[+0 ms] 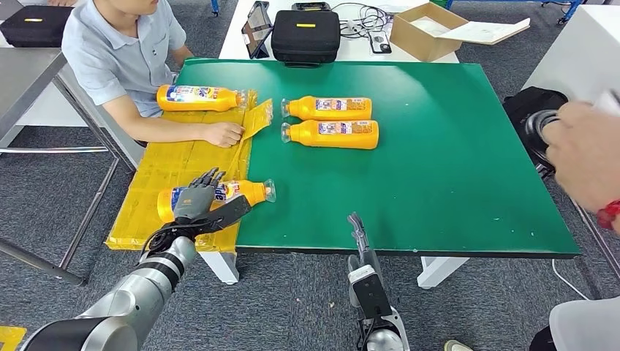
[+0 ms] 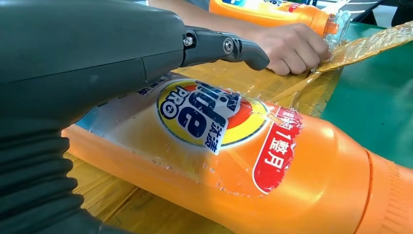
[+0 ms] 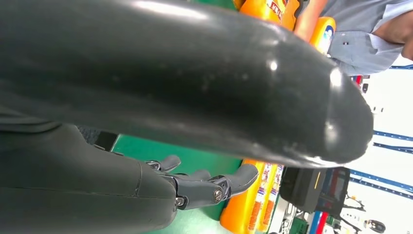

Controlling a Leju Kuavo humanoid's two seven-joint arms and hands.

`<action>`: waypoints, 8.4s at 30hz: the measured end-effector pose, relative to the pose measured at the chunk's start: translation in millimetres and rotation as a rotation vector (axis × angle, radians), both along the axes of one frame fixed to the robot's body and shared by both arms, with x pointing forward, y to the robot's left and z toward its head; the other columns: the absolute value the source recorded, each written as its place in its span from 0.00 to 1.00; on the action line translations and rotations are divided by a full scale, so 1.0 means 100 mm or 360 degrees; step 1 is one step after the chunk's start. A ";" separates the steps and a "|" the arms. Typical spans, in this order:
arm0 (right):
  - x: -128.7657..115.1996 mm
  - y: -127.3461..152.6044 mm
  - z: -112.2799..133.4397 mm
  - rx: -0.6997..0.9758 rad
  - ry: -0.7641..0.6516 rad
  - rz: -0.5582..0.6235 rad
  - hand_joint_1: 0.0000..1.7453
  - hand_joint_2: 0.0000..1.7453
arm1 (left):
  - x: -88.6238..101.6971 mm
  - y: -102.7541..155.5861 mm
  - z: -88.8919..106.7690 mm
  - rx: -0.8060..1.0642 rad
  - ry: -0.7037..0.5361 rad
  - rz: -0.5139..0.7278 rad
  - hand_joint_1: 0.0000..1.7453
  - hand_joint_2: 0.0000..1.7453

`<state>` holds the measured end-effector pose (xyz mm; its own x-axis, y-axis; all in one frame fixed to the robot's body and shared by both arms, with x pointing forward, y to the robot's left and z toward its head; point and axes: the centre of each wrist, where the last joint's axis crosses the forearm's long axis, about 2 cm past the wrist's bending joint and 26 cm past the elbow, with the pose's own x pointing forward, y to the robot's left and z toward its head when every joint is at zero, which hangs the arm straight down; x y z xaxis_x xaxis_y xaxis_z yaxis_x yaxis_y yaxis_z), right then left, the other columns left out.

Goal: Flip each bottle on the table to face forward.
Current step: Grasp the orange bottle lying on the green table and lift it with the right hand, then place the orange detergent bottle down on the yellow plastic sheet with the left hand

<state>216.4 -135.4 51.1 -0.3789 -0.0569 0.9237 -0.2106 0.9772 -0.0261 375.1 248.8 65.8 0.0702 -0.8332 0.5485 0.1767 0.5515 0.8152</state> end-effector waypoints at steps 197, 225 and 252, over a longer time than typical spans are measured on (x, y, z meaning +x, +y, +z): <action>-0.18 0.49 0.15 -0.0156 -0.0192 0.0578 0.00 0.00 | -1.09 -0.85 0.52 -0.2325 -0.0592 0.0079 1.00 1.00; -0.14 0.50 0.39 0.0123 -0.0215 0.0234 0.00 0.00 | -0.03 0.31 0.09 0.0225 -0.0591 0.0319 1.00 1.00; -0.11 0.58 0.27 0.0112 -0.0110 0.0289 0.00 0.00 | 0.08 0.36 0.08 0.0332 -0.0096 0.0336 0.07 1.00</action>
